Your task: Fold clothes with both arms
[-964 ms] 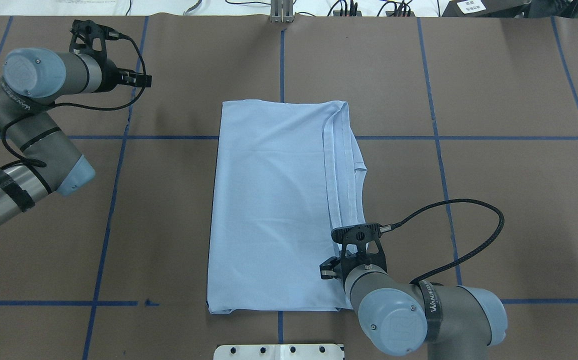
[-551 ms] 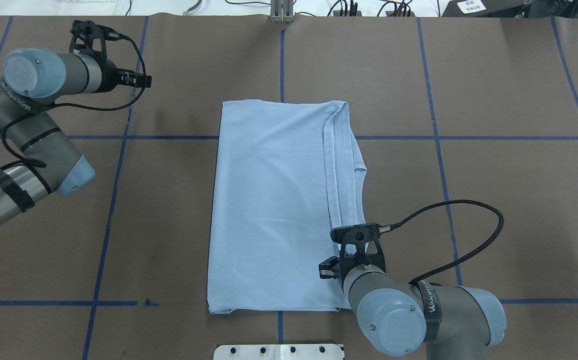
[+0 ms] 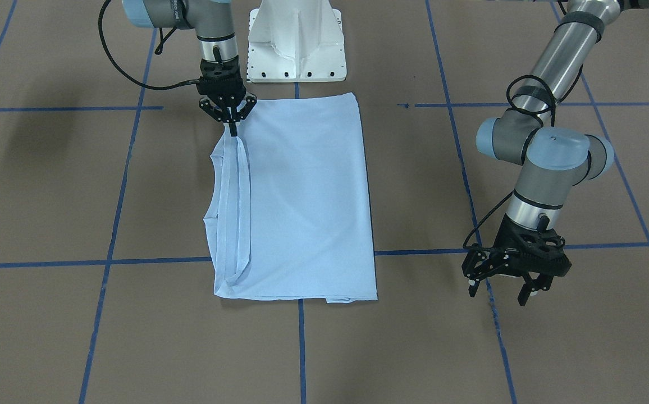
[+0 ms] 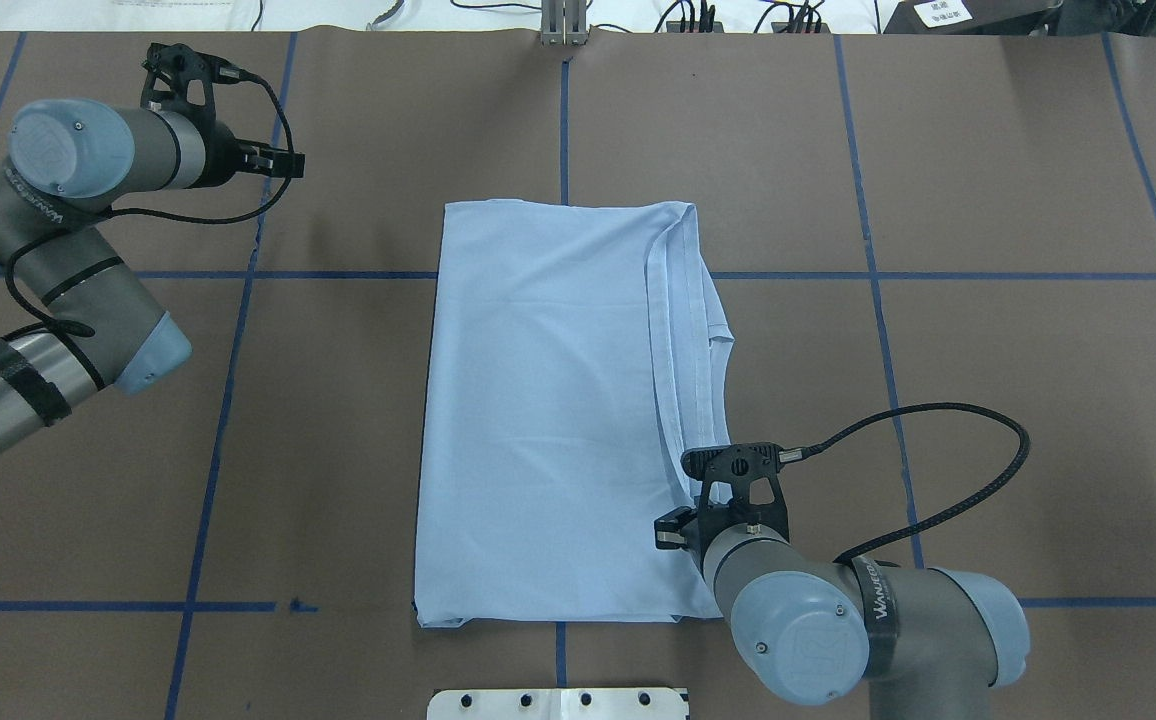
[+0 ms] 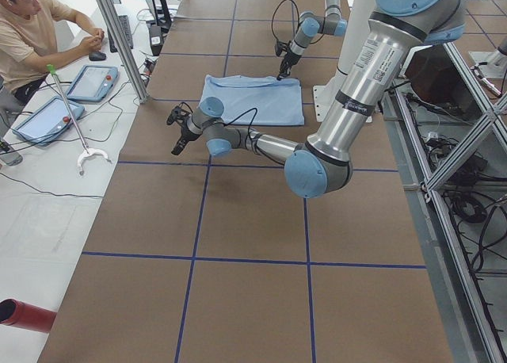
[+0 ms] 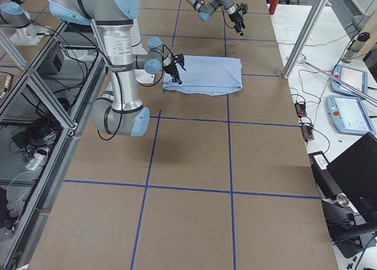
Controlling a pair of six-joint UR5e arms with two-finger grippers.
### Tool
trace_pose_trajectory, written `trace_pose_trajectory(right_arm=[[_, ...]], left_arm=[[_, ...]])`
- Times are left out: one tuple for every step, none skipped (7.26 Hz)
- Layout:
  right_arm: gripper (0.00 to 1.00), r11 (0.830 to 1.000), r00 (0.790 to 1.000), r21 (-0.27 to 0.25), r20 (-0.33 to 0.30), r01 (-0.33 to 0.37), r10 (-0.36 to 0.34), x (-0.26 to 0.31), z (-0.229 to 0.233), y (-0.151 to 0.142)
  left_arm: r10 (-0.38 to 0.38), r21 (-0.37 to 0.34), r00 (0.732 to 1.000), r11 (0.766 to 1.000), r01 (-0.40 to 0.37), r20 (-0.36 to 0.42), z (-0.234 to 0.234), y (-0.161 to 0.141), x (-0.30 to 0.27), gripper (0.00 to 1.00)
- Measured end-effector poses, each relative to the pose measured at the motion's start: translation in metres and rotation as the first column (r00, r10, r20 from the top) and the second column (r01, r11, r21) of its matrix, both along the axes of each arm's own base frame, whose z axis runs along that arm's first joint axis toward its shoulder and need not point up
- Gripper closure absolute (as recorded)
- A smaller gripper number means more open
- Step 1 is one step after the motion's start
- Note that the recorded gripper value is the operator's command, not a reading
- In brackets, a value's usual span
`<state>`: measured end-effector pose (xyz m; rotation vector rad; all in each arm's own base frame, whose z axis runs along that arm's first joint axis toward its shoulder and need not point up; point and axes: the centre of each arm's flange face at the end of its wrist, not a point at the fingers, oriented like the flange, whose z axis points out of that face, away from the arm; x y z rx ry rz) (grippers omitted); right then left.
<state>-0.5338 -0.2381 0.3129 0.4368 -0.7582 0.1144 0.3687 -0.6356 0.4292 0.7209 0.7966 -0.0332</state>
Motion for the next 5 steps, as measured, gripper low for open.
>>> trace_pose_trajectory(right_arm=[[1.0, 1.0, 1.0, -0.021, 0.003, -0.022, 0.022, 0.007, 0.007, 0.001], [0.83, 0.998, 0.999, -0.039, 0.006, -0.041, 0.041, 0.012, 0.014, 0.002], [0.07, 0.997, 0.998, -0.053, 0.007, -0.055, 0.056, 0.013, 0.018, 0.003], [0.0, 0.996, 0.998, -0.059, 0.008, -0.061, 0.061, 0.013, 0.02, 0.004], [0.0, 0.996, 0.998, -0.061, 0.011, -0.062, 0.063, 0.012, 0.018, 0.004]], left_arm=[[0.002, 0.0, 1.0, 1.0, -0.002, 0.0, 0.0, 0.001, 0.001, 0.0], [0.002, 0.0, 1.0, 1.0, -0.002, 0.0, 0.0, 0.001, 0.001, 0.0], [0.003, 0.0, 1.0, 1.0, -0.003, -0.001, 0.0, 0.001, 0.002, 0.0], [0.004, 0.001, 1.0, 1.0, -0.004, -0.001, -0.001, 0.002, 0.003, 0.0], [0.006, 0.001, 1.0, 1.0, -0.006, -0.001, -0.001, 0.002, 0.004, 0.0]])
